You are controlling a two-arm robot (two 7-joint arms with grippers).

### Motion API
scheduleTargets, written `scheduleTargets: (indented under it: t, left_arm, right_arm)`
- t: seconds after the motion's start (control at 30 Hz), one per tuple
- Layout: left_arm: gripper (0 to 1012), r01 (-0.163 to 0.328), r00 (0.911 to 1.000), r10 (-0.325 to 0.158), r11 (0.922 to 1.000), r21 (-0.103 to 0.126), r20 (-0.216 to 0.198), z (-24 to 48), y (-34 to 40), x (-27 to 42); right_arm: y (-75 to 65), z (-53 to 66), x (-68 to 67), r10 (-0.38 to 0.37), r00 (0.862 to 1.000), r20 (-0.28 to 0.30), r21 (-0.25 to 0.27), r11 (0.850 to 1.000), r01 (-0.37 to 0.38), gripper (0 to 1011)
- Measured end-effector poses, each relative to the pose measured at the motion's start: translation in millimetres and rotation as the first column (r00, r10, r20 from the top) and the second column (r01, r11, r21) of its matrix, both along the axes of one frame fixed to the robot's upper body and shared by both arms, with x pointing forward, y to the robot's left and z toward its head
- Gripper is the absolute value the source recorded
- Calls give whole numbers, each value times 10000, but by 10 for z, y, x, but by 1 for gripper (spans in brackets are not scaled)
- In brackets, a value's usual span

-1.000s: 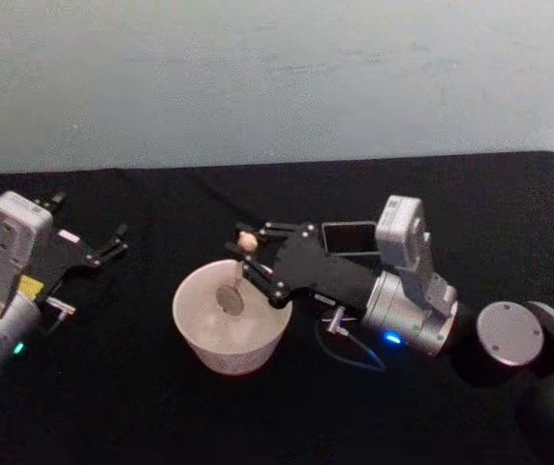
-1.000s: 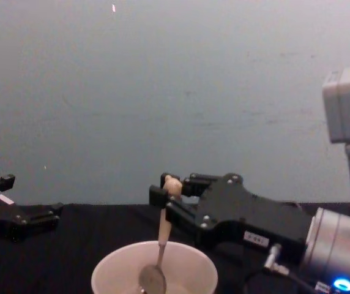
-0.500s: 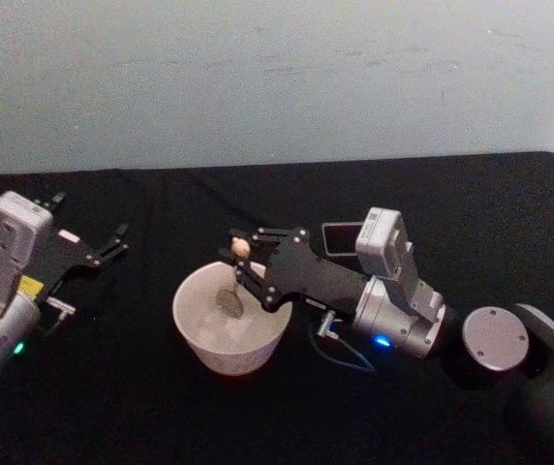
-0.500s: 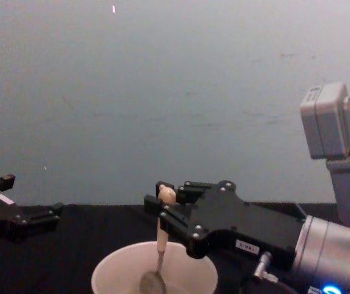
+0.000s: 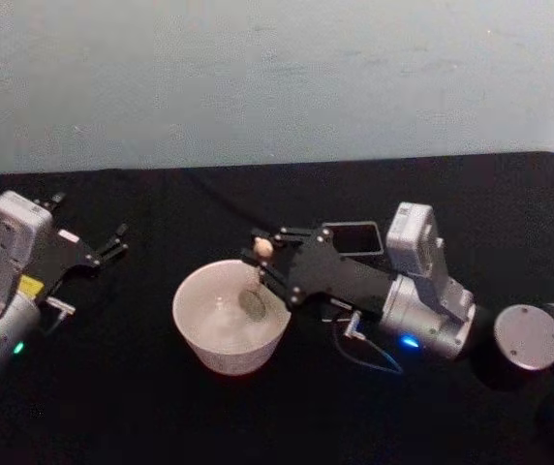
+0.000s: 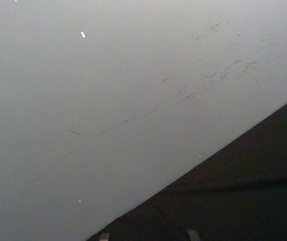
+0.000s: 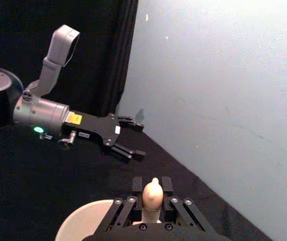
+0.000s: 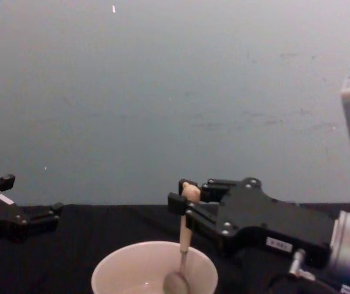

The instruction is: Pick up the stirring spoon with one hand, stir inside the cup, then place it back in its original position.

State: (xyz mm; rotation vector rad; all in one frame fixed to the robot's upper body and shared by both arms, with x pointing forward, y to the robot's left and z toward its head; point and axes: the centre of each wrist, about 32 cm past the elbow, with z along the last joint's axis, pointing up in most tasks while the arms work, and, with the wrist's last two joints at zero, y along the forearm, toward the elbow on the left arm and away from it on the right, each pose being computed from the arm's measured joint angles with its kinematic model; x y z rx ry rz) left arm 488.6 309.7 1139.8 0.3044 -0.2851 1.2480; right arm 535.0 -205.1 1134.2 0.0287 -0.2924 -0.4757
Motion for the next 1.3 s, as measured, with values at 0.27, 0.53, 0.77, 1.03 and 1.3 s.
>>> scheduleTargets:
  t: [0.27,0.53,0.77,1.03,1.3]
  left_arm:
    - [1001,0,10000,0,10000,0,0,0,0,0]
    - [1002,1,10000,-1,10000,0,0,0,0,0]
    - [1001,1,10000,-1,10000,0,0,0,0,0]
    - [1001,0,10000,0,10000,0,0,0,0,0]
    - [1001,0,10000,0,10000,0,0,0,0,0]
  right_arm:
    - [-108,28,-144,273,9991,-334,41,9996,-271,214]
    - [-54,50,-252,727,9958,-552,238,9972,-715,214]
    - [81,32,-225,868,9937,-712,339,9958,-845,214]
    - [234,28,-96,457,9957,-804,505,9979,-418,214]
    - [257,36,-8,-81,9966,-819,521,9986,124,214]
